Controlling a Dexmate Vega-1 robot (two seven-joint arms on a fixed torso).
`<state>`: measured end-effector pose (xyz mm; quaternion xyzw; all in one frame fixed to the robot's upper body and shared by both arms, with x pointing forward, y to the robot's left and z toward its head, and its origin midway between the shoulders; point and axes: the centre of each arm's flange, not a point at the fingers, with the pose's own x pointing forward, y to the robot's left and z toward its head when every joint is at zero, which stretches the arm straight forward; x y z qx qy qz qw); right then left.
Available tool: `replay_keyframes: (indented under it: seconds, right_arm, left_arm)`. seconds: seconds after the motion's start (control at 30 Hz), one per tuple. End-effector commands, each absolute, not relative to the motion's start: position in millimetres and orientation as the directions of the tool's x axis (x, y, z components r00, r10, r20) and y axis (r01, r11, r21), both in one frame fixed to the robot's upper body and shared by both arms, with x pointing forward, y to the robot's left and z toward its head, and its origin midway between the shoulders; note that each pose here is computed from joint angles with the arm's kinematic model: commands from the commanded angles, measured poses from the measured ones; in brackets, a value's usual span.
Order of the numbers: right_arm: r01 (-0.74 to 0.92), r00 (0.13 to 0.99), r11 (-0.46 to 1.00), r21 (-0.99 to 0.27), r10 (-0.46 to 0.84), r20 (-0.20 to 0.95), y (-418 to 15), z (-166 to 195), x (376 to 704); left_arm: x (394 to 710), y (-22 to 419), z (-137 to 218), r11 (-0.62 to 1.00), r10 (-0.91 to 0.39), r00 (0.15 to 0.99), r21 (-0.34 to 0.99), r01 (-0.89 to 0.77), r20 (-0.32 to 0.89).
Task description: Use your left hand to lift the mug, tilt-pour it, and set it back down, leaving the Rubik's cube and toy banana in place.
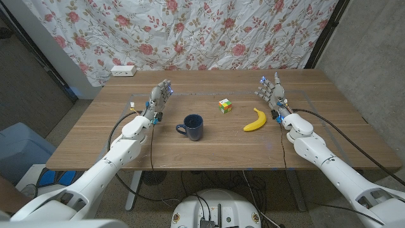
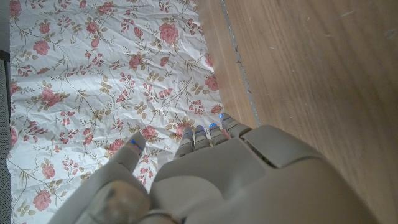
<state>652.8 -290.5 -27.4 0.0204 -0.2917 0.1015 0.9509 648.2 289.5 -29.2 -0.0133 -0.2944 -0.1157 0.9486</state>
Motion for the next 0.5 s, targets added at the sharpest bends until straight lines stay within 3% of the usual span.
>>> replay_keyframes:
  seconds: [0.03,0.5]
  right_arm:
    - [-0.205,0.809,0.979,-0.020,0.181,0.559,-290.2,-27.5,652.6]
    - [-0.205,0.809,0.979,-0.020,0.181,0.559,-290.6,-27.3,653.1]
  left_arm:
    - [632.7,287.1,-29.6,0.964,-0.252,0.783,0.079,0.253,0.569]
    - [614.5,309.9,-28.2,0.959,-0.275,0.777,0.099,0.267,0.566]
